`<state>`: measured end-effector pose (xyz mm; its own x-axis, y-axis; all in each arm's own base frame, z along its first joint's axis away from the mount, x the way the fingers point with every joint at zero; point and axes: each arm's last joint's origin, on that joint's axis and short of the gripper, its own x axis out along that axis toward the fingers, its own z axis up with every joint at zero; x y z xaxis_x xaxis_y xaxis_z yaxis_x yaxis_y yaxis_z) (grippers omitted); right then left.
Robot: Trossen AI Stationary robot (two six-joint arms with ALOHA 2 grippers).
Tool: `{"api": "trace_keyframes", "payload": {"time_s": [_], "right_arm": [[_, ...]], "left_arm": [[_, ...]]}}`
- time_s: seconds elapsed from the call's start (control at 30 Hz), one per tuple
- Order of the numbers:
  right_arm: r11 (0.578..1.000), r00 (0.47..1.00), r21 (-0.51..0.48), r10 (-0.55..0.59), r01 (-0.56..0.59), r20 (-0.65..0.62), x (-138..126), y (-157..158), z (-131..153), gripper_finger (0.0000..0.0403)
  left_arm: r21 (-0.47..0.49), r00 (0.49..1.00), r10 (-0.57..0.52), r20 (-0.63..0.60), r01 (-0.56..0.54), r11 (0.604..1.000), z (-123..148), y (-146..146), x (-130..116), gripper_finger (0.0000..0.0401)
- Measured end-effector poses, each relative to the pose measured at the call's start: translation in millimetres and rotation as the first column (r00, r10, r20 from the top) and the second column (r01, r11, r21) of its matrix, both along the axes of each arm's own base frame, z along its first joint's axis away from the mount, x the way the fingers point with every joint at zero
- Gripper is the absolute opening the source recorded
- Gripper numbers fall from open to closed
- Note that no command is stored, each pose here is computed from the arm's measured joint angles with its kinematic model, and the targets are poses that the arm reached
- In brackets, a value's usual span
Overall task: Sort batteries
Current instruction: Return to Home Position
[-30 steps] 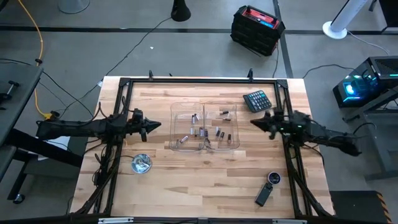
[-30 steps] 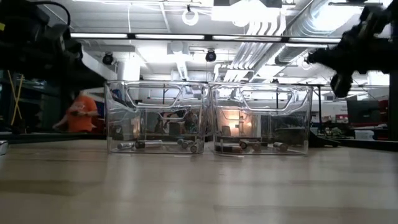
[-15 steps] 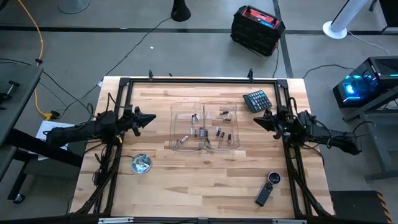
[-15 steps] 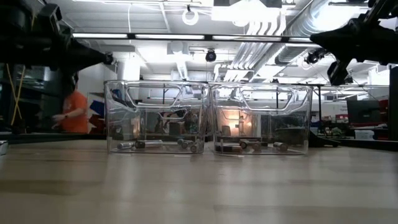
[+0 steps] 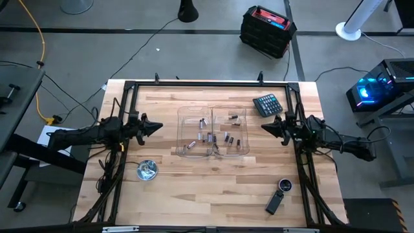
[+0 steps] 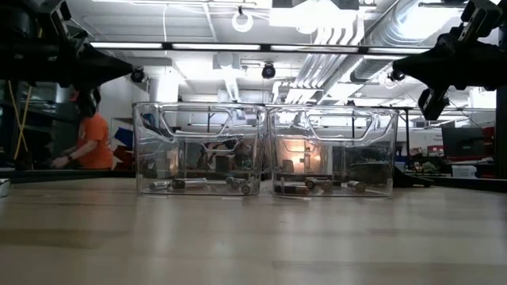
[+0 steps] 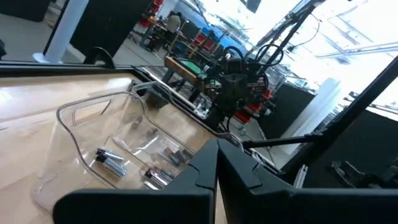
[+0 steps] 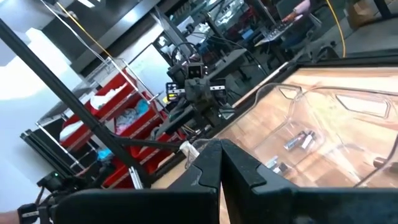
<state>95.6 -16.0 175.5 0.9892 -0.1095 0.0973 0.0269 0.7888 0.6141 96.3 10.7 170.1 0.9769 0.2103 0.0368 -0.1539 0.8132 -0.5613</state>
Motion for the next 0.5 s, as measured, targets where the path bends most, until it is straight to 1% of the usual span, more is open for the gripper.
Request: {"api": "trace_keyframes", "payload": {"time_s": [0.5], "right_arm": [[1.0,1.0,0.002,0.0,0.0,-0.011,0.1,0.0,-1.1,0.0]], "left_arm": [[0.0,1.0,0.001,-0.004,-0.001,1.0,-0.3,0.1,0.3,0.0]]}}
